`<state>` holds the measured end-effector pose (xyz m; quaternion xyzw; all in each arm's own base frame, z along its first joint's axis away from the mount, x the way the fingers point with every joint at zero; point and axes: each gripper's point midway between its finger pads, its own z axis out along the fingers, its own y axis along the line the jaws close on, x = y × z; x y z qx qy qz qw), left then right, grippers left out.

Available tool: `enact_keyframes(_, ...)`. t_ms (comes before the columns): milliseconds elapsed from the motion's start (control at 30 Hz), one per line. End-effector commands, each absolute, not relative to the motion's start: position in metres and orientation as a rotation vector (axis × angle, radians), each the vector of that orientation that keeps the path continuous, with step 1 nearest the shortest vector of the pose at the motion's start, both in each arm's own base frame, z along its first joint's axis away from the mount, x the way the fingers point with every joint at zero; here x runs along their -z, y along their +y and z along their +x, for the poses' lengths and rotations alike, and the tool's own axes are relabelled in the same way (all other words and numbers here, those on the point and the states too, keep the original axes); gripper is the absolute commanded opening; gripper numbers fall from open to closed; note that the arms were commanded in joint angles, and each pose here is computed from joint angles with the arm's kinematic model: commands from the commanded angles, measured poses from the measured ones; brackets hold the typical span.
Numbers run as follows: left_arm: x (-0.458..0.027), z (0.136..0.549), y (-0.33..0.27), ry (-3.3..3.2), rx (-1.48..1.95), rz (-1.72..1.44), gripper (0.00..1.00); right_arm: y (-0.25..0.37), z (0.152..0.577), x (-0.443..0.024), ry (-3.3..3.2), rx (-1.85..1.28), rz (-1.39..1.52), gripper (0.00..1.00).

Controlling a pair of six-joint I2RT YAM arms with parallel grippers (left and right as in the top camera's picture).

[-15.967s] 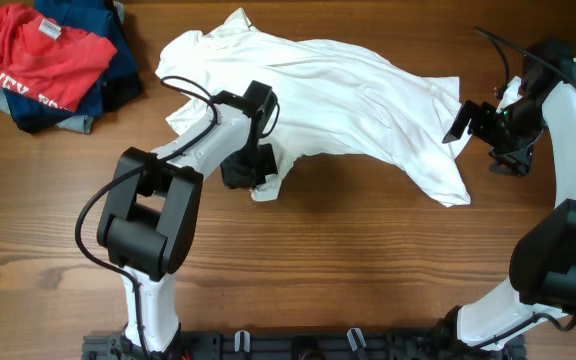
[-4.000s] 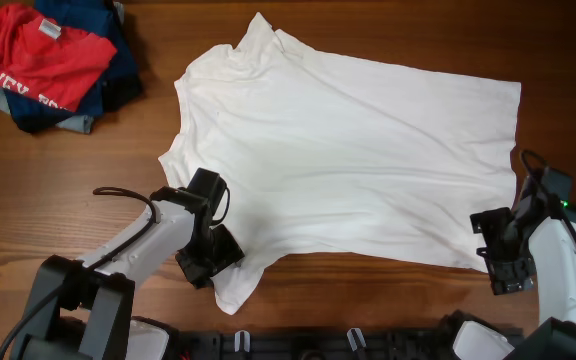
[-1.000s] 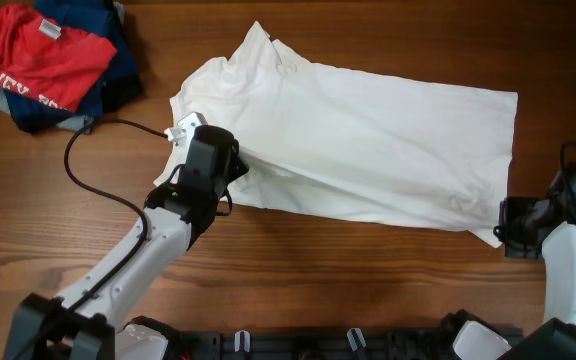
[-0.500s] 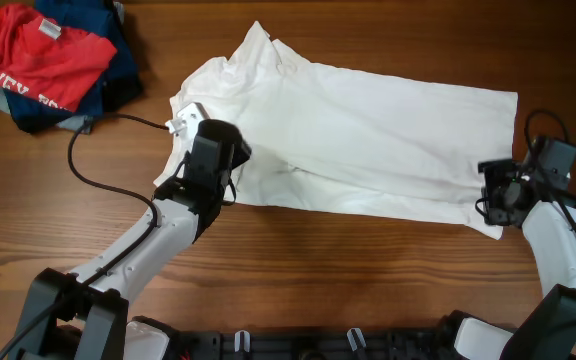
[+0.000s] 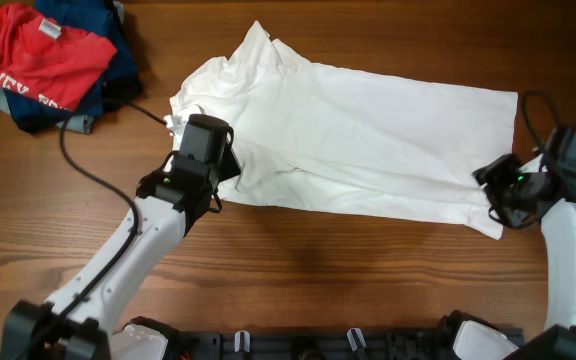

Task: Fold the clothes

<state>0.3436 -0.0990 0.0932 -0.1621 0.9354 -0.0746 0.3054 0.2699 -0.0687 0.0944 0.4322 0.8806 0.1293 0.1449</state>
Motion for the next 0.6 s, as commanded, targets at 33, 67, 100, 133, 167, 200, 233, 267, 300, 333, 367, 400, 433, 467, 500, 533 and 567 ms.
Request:
enact_keyframes(33,-0.048,0.338,-0.114,2.643,0.214,-0.292,0.08,-0.044,0.251,-0.049,2.693,-0.447,1.246,0.20)
enact_keyframes(67,-0.039,0.338,-0.112,2.661,0.202,-0.299,0.04,-0.042,0.249,-0.042,2.707,-0.461,1.253,0.18)
enact_keyframes(100,-0.031,0.339,-0.110,2.675,0.195,-0.308,0.04,-0.041,0.249,-0.037,2.716,-0.470,1.261,0.17)
enact_keyframes(133,-0.024,0.340,-0.107,2.687,0.183,-0.324,0.04,-0.040,0.248,-0.032,2.726,-0.470,1.269,0.17)
enact_keyframes(167,-0.019,0.341,-0.104,2.694,0.175,-0.337,0.04,-0.041,0.248,-0.028,2.733,-0.468,1.273,0.17)
enact_keyframes(200,-0.012,0.343,-0.097,2.704,0.162,-0.362,0.04,-0.041,0.248,-0.024,2.739,-0.461,1.279,0.17)
enact_keyframes(233,-0.007,0.344,-0.091,2.711,0.150,-0.386,0.04,-0.043,0.249,-0.019,2.743,-0.451,1.288,0.17)
enact_keyframes(267,-0.003,0.345,-0.086,2.716,0.142,-0.407,0.04,-0.044,0.250,-0.016,2.746,-0.447,1.291,0.17)
enact_keyframes(300,0.001,0.345,-0.079,2.720,0.131,-0.435,0.04,-0.045,0.251,-0.013,2.750,-0.442,1.293,0.17)
enact_keyframes(333,0.003,0.346,-0.071,2.722,0.122,-0.465,0.04,-0.046,0.251,-0.009,2.752,-0.437,1.304,0.17)
enact_keyframes(367,0.005,0.347,-0.066,2.721,0.116,-0.487,0.04,-0.046,0.252,-0.006,2.752,-0.433,1.322,0.17)
enact_keyframes(400,0.006,0.348,-0.058,2.720,0.112,-0.521,0.04,-0.048,0.252,-0.002,2.750,-0.420,1.345,0.17)
enact_keyframes(433,0.006,0.348,-0.053,2.716,0.110,-0.540,0.04,-0.049,0.253,0.002,2.753,-0.411,1.348,0.17)
enact_keyframes(467,0.006,0.349,-0.046,2.714,0.108,-0.568,0.04,-0.050,0.252,0.006,2.758,-0.400,1.364,0.17)
enact_keyframes(500,0.007,0.348,-0.041,2.714,0.107,-0.588,0.04,-0.051,0.250,0.008,2.759,-0.391,1.388,0.16)
enact_keyframes(533,0.007,0.348,-0.039,2.713,0.107,-0.600,0.04,-0.052,0.248,0.012,2.762,-0.372,1.419,0.16)
enact_keyframes(567,0.007,0.348,-0.034,2.714,0.101,-0.619,0.04,-0.053,0.246,0.015,2.769,-0.353,1.431,0.16)
